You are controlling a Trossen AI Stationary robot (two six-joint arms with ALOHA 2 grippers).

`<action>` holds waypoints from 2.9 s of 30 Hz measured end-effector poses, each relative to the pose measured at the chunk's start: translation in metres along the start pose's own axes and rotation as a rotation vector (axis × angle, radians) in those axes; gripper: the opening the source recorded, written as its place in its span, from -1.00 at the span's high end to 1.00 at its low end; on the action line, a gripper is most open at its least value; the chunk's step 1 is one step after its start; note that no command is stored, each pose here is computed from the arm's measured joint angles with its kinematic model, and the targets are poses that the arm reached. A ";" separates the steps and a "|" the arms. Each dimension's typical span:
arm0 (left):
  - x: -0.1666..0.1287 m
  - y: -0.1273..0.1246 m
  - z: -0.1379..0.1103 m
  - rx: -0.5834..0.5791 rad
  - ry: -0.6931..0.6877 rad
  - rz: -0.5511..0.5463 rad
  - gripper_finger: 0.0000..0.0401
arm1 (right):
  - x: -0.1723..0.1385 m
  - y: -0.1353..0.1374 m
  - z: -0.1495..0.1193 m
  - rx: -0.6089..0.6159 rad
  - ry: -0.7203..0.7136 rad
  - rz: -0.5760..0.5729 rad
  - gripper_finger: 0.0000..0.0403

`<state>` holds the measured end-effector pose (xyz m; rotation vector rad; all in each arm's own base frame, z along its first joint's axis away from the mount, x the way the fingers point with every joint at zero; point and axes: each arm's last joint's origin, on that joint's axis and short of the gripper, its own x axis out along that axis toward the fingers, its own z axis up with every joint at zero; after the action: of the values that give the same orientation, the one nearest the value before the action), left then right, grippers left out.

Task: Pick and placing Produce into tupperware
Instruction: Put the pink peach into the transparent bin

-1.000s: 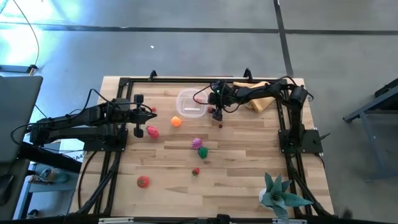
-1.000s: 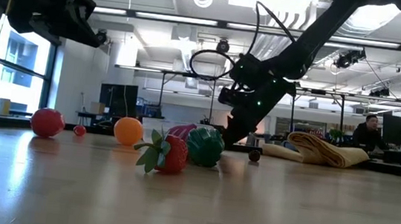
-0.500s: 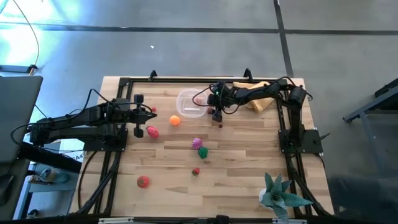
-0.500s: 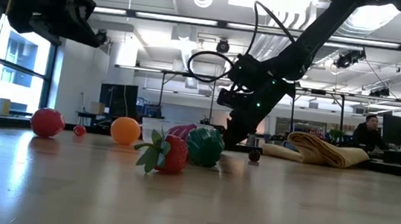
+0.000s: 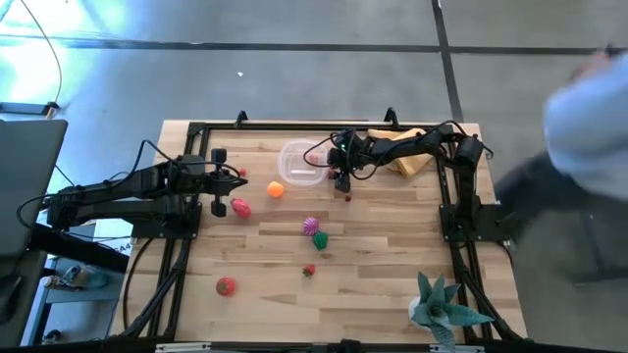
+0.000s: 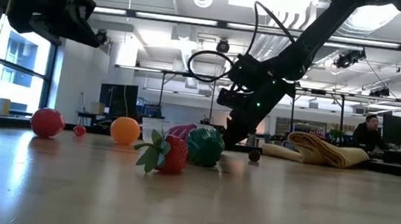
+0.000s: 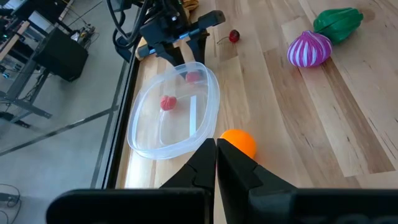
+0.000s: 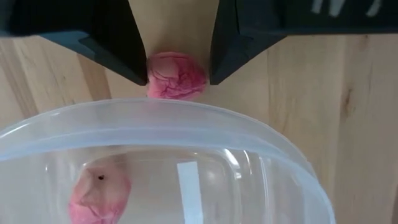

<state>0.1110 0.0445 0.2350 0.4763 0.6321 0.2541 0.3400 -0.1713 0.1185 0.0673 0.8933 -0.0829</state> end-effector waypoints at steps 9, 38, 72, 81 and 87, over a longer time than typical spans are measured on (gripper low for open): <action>0.000 0.000 0.000 0.000 0.000 0.000 0.97 | 0.000 0.000 0.001 0.002 -0.012 0.003 0.34; 0.000 0.000 0.000 0.000 0.000 0.000 0.97 | -0.053 0.032 0.020 0.051 0.093 -0.164 0.37; 0.000 0.000 0.000 0.000 0.000 0.000 0.97 | 0.020 -0.005 0.120 -0.027 0.304 -0.041 0.37; 0.000 0.000 0.000 0.000 0.000 0.000 0.97 | 0.033 -0.006 0.116 -0.033 0.346 -0.004 0.36; 0.000 0.000 0.000 0.000 0.000 0.000 0.97 | 0.032 -0.006 0.115 -0.031 0.356 0.002 0.36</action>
<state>0.1110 0.0445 0.2349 0.4763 0.6324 0.2542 0.4487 -0.1894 0.1651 0.0546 1.2500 -0.0552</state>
